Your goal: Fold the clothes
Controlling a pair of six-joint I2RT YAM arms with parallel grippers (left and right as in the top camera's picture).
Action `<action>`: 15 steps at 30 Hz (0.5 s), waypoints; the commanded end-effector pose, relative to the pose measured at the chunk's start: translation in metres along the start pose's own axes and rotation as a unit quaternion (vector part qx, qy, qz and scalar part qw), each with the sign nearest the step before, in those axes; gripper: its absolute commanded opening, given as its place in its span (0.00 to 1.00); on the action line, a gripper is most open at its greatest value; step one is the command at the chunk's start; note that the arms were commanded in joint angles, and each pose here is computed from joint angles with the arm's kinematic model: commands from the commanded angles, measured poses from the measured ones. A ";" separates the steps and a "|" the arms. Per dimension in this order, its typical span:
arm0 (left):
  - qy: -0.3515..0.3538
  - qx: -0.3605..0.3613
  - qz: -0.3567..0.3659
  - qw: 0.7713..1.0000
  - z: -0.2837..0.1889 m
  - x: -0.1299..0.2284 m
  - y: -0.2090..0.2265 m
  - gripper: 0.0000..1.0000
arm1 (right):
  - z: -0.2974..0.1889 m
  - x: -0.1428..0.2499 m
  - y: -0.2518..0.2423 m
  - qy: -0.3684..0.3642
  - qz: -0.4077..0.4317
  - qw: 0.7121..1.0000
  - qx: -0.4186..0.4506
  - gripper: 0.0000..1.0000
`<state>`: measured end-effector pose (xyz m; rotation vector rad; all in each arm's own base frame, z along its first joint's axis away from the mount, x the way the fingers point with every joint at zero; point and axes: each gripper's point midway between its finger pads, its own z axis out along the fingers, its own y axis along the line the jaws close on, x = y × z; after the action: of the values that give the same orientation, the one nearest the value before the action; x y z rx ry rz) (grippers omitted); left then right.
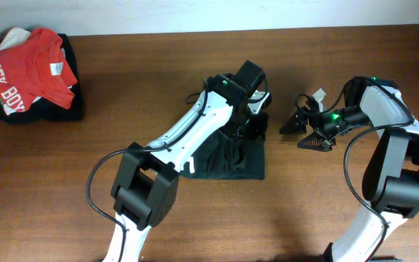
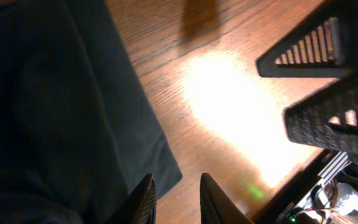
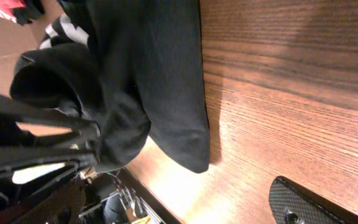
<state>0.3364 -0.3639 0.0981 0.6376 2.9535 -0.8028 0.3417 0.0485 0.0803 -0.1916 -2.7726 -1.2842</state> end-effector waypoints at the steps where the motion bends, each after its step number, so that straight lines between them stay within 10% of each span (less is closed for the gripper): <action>1: -0.113 -0.026 0.043 0.992 -0.109 -0.031 -0.021 0.34 | -0.006 -0.006 0.011 -0.016 -0.019 0.999 -0.026 0.99; 5: -0.170 -0.201 -0.101 0.959 -0.252 0.000 0.101 0.79 | 0.021 0.000 0.032 0.016 -0.066 0.997 -0.021 0.92; 10: -0.047 -0.233 -0.267 0.934 -0.239 0.071 0.218 0.82 | 0.126 0.021 0.077 0.083 -0.123 0.982 0.118 0.88; 15: 0.010 -0.212 -0.284 0.935 -0.165 0.093 0.246 0.87 | 0.160 0.036 0.095 0.094 -0.163 0.972 0.144 0.91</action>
<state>0.3720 -0.0509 0.1327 -0.2565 3.1467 -0.0964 0.3118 0.2363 0.0542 0.4256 -2.8100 -0.9441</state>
